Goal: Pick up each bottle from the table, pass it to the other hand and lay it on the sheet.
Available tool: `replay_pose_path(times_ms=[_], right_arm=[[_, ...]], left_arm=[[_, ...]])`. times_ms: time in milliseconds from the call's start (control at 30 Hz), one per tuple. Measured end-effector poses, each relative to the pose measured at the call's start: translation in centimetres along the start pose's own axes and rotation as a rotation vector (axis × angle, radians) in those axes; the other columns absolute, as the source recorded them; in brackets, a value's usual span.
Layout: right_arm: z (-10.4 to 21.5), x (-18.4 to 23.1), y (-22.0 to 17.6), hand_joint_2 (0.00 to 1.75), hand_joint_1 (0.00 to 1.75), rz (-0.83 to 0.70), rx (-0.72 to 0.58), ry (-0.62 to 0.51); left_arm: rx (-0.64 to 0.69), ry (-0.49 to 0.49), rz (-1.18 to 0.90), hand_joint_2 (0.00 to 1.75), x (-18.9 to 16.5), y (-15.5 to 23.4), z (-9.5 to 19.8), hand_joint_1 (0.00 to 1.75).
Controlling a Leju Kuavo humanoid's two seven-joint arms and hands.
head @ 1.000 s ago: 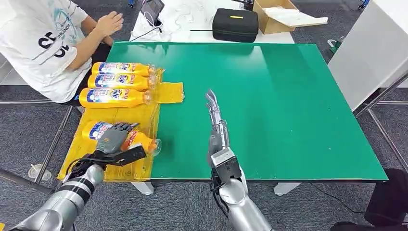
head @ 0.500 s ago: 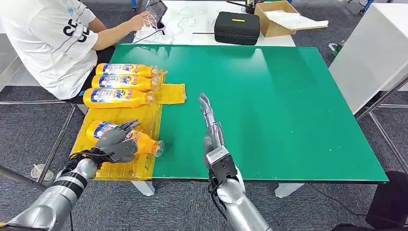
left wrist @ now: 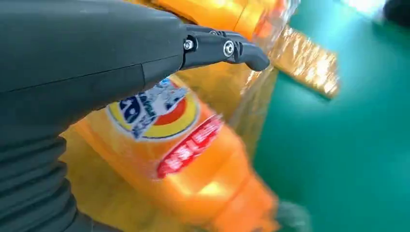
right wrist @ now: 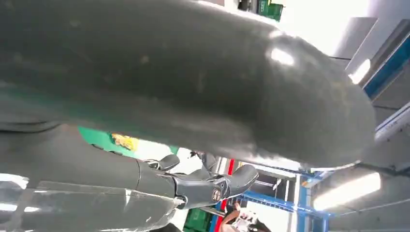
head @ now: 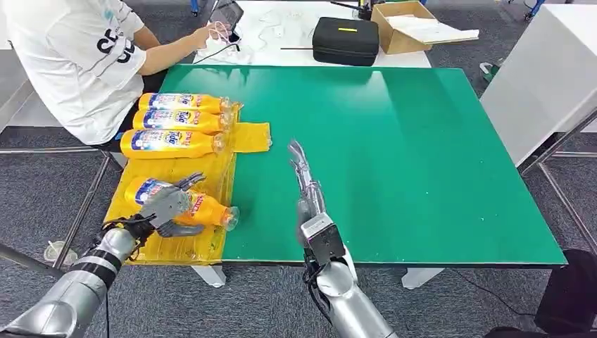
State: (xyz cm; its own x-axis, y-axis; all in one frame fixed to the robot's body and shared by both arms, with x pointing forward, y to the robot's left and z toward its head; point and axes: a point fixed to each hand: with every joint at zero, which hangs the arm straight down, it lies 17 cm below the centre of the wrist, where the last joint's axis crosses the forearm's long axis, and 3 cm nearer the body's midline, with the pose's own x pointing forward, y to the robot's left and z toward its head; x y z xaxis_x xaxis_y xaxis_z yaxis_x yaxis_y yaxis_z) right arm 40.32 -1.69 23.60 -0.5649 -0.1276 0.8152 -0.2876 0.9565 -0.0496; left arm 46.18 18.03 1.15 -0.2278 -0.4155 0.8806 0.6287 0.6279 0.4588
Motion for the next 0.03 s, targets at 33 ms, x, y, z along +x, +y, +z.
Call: replay_pose_path(times_ms=[33], right_arm=[[0.03, -0.04, -0.01, 0.00, 0.00, 0.005, -0.002, 0.001]], left_arm=[[0.078, -0.045, 0.060, 1.75, 1.11, 0.39, -0.34, 0.00]])
